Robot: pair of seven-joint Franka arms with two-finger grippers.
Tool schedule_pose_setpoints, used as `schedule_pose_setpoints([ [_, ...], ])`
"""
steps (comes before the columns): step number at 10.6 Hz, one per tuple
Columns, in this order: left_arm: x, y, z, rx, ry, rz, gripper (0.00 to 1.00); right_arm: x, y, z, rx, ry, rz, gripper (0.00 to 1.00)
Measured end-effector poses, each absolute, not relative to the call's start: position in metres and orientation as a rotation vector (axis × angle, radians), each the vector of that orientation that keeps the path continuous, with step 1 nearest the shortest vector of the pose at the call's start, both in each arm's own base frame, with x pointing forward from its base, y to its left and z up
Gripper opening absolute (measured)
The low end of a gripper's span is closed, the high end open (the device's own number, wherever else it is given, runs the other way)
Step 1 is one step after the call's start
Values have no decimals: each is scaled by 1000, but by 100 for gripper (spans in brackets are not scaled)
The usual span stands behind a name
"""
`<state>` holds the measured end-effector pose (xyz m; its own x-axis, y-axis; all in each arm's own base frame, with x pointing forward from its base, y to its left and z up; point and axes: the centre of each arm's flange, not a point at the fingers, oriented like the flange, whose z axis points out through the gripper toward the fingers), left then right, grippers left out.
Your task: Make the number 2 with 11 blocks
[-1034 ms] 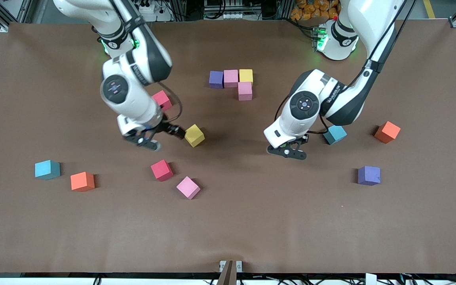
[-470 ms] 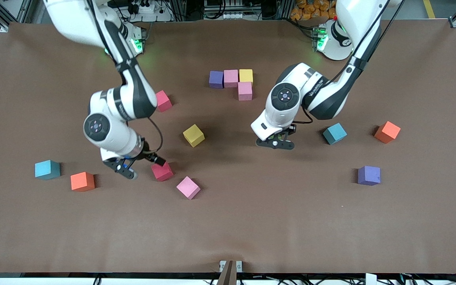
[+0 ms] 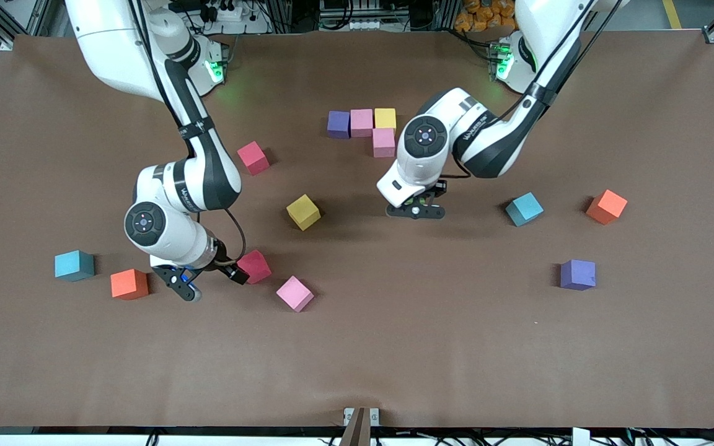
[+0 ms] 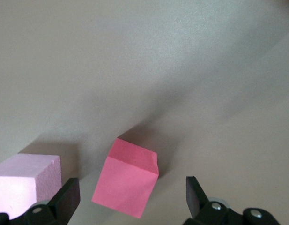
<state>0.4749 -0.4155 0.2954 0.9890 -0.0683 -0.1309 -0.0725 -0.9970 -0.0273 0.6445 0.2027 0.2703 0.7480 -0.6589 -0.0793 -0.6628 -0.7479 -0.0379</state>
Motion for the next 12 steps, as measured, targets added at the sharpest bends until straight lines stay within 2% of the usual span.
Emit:
schedule_pose_setpoints([
  [4, 452, -425, 265, -3174, 29, 131, 52, 645, 204, 251, -2755, 1325, 135, 100],
  [12, 396, -459, 244, -3167, 90, 136, 52, 638, 208, 219, -2761, 1362, 195, 100],
])
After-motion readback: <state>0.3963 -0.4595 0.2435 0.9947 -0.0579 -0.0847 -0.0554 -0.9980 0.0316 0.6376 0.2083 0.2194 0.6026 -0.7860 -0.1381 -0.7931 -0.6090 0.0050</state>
